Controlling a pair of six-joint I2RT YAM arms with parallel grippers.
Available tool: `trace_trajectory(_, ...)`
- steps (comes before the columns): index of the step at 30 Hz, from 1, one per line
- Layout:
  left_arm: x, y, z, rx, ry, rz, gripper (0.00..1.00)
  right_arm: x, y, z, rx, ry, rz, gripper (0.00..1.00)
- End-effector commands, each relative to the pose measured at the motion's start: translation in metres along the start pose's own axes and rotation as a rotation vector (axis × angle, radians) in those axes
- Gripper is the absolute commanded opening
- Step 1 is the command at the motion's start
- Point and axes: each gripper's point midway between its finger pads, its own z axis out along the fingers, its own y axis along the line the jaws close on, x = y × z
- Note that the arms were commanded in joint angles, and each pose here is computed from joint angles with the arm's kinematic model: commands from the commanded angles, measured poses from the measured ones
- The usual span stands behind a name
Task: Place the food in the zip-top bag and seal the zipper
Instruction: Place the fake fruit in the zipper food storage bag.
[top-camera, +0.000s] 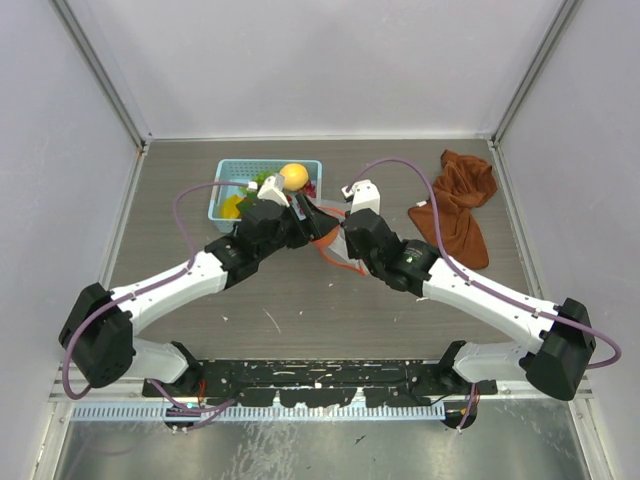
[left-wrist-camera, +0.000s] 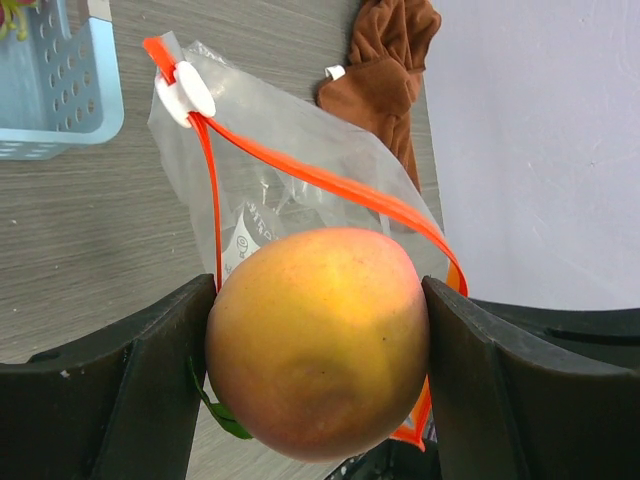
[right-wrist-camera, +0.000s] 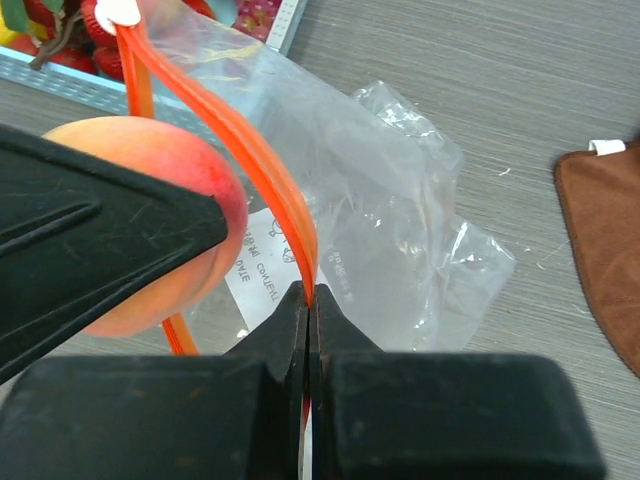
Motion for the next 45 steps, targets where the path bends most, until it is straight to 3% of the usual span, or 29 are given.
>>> trace_trajectory(1,-0.016,-0.016,0.000,0.014,-0.094,-0.007,0.35,-0.035,0.020,-0.014,-0.100,-0.088,0.107,0.00)
trace_trajectory(15,0.005,0.015,0.020,-0.128,-0.091,0.048,0.48,-0.036,0.035,-0.020,-0.188,-0.102,0.158,0.00)
trace_trajectory(28,0.000,-0.017,0.004,0.018,-0.130,-0.032,0.57,-0.022,0.040,-0.013,-0.200,-0.075,0.183,0.00)
trace_trajectory(45,-0.014,-0.010,-0.013,0.012,-0.217,-0.131,0.64,-0.020,0.065,-0.021,-0.338,-0.050,0.224,0.00)
